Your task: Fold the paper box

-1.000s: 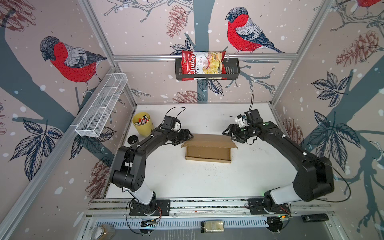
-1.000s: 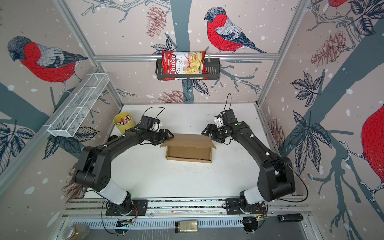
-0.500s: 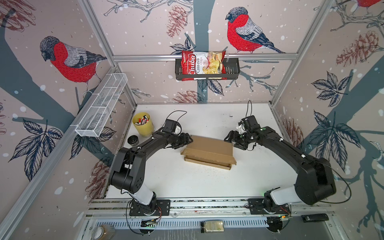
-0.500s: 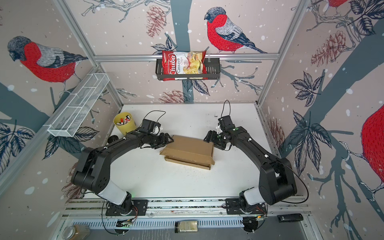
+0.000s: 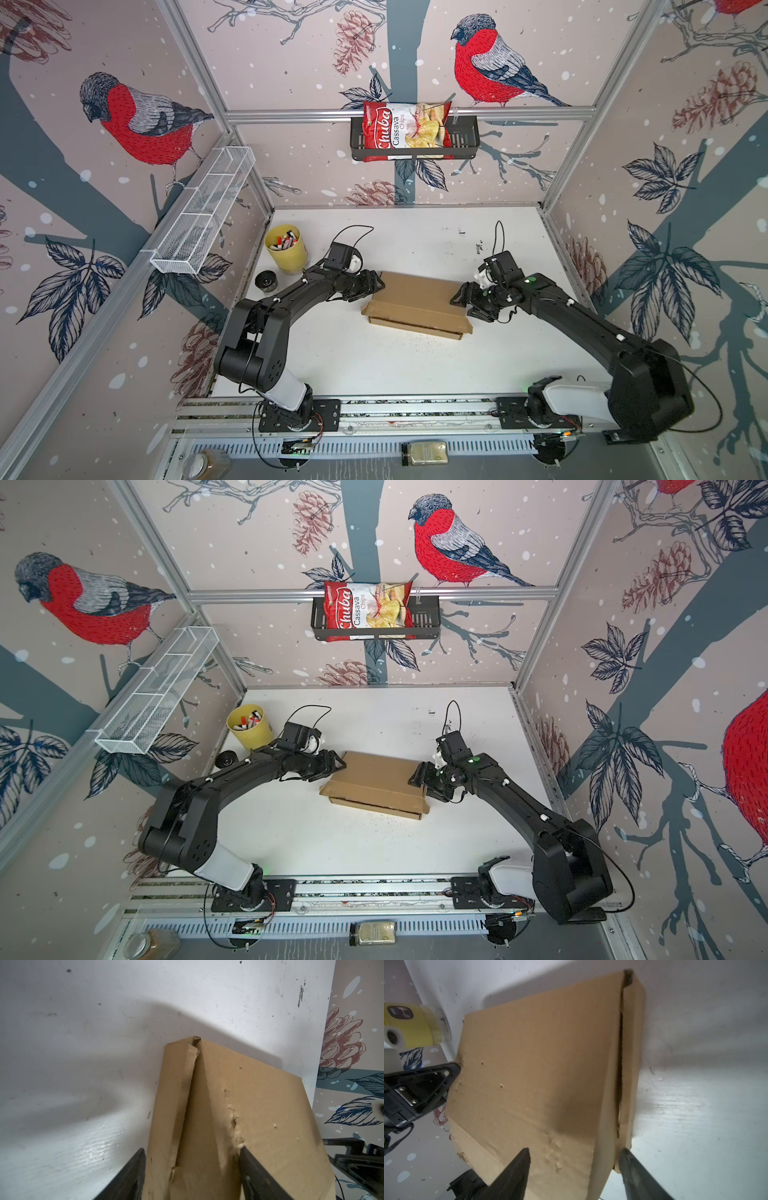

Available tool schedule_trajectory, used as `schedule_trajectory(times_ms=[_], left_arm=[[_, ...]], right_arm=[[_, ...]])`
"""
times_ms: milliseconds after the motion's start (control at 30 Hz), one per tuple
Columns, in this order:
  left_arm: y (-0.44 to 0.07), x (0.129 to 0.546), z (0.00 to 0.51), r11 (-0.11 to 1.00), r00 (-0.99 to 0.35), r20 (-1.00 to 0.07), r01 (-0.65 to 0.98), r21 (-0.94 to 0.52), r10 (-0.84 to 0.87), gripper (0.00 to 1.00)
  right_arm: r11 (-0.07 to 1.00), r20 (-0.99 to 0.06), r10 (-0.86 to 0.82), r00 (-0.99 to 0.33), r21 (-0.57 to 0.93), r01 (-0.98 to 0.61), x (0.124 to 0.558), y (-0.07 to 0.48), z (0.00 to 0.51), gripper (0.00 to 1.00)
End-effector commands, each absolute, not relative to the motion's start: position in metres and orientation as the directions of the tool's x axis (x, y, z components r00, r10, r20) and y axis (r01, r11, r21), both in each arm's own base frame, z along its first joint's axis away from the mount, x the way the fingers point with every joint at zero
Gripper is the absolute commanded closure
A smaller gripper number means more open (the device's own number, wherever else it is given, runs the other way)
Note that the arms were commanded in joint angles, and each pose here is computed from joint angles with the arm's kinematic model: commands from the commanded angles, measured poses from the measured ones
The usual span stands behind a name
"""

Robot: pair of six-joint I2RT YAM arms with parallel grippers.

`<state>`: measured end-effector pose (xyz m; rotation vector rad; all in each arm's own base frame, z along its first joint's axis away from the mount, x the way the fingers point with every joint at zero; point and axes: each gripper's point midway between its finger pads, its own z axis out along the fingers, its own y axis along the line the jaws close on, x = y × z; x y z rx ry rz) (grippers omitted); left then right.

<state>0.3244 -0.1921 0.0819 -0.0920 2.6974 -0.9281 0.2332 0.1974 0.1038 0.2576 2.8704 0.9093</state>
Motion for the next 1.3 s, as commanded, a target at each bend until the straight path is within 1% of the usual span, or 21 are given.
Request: schedule_trajectory(times_ms=[0,67,133,267,333,467,600,733,900,1033,1167,1200,1267], left_arm=[[-0.186,0.315,0.067,0.833,-0.961,-0.249,0.036,-0.551,-0.123,0.34],[-0.182,0.311,0.060,0.843,-0.962,-0.245,0.029,-0.537,-0.123,0.36],[-0.180,0.310,0.055,0.849,-0.961,-0.245,0.020,-0.529,-0.129,0.37],[-0.178,0.313,0.056,0.857,-0.958,-0.257,0.024,-0.514,-0.128,0.37],[-0.176,0.316,0.064,0.864,-0.955,-0.266,0.023,-0.503,-0.129,0.35],[-0.173,0.320,0.094,0.872,-0.945,-0.305,0.046,-0.487,-0.121,0.26],[-0.176,0.314,0.119,0.851,-0.942,-0.316,0.071,-0.520,-0.114,0.25],[-0.192,0.296,0.131,0.795,-0.956,-0.279,0.098,-0.599,-0.093,0.29],[-0.208,0.286,0.124,0.763,-0.968,-0.240,0.104,-0.638,-0.069,0.33],[-0.236,0.286,0.140,0.698,-0.966,-0.255,0.151,-0.700,-0.048,0.40],[-0.240,0.282,0.128,0.703,-0.973,-0.230,0.154,-0.694,-0.014,0.52],[-0.236,0.281,0.123,0.718,-0.974,-0.228,0.153,-0.679,-0.008,0.53],[-0.223,0.284,0.109,0.773,-0.974,-0.228,0.139,-0.620,-0.008,0.54]], right_arm=[[0.791,-0.085,0.219,-0.972,0.599,0.126,0.244,0.203,0.096,0.40],[0.814,-0.103,0.222,-0.970,0.567,0.126,0.248,0.198,0.086,0.44],[0.826,-0.118,0.223,-0.968,0.550,0.124,0.253,0.195,0.080,0.46],[0.818,-0.135,0.223,-0.965,0.565,0.109,0.260,0.200,0.080,0.47],[0.816,-0.135,0.224,-0.965,0.567,0.110,0.262,0.200,0.080,0.47],[0.822,-0.142,0.226,-0.964,0.559,0.110,0.262,0.197,0.079,0.47],[0.822,-0.152,0.225,-0.962,0.561,0.104,0.263,0.195,0.085,0.46],[0.820,-0.158,0.225,-0.961,0.564,0.100,0.263,0.194,0.089,0.45],[0.816,-0.152,0.224,-0.963,0.569,0.101,0.263,0.196,0.088,0.45],[0.809,-0.149,0.224,-0.963,0.580,0.098,0.263,0.199,0.088,0.47],[0.808,-0.153,0.227,-0.962,0.580,0.099,0.264,0.198,0.088,0.49],[0.809,-0.151,0.228,-0.962,0.580,0.101,0.264,0.197,0.087,0.50],[0.810,-0.150,0.226,-0.962,0.577,0.100,0.263,0.197,0.086,0.50]])
